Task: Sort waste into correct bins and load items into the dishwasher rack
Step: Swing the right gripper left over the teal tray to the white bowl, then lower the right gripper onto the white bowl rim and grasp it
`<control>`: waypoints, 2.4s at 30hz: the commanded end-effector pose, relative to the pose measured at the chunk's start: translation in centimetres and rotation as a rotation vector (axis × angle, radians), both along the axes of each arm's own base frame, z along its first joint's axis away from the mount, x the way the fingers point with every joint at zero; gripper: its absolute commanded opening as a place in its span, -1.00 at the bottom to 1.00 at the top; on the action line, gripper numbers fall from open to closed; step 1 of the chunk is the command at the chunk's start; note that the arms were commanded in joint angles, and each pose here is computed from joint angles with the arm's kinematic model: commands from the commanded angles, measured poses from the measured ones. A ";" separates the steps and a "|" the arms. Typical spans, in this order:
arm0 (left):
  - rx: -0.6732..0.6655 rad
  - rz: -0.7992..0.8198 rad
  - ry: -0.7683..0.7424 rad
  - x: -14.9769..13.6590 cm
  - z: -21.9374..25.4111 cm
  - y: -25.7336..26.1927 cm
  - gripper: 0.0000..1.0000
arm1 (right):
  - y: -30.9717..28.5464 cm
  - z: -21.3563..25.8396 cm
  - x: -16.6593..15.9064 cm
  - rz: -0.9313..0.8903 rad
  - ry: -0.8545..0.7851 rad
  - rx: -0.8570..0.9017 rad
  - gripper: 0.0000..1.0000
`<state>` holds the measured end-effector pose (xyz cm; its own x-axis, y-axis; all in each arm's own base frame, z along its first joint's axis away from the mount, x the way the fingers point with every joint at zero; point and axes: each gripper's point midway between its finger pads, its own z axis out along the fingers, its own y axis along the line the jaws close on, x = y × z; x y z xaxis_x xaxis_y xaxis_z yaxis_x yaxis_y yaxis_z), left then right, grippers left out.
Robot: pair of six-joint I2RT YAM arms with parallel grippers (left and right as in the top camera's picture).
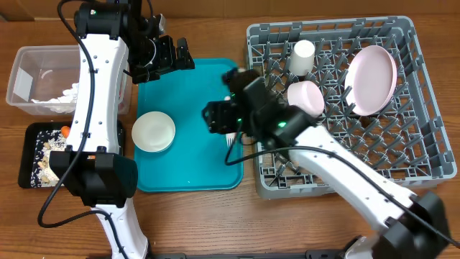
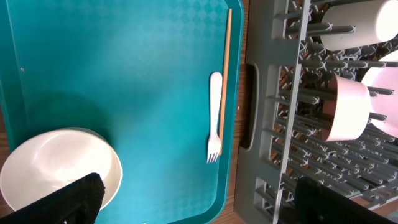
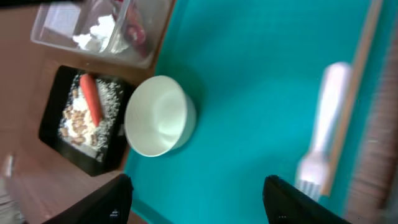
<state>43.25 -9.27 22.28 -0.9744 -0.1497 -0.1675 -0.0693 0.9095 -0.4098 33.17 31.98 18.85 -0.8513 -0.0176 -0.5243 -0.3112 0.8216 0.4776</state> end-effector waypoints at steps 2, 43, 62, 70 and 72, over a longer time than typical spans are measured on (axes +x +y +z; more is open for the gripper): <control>-0.001 -0.013 -0.061 -0.1 2.0 -0.2 1.00 | 5.1 -3.6 -2.0 0.030 0.114 0.080 0.41; -0.002 -0.013 -0.061 -0.1 2.0 -0.3 1.00 | 10.9 -14.9 -0.3 -0.240 0.130 0.093 0.26; -0.001 -0.013 -0.061 -0.1 2.0 -0.2 1.00 | 12.1 -15.8 0.6 -0.240 0.098 0.141 0.03; -0.002 -0.013 -0.061 -0.1 2.0 -0.3 1.00 | 12.1 -15.8 0.9 -0.234 0.076 0.137 -0.74; -0.001 -0.013 -0.061 -0.1 2.0 -0.2 1.00 | 12.1 -15.8 0.9 -0.234 0.075 0.137 -0.88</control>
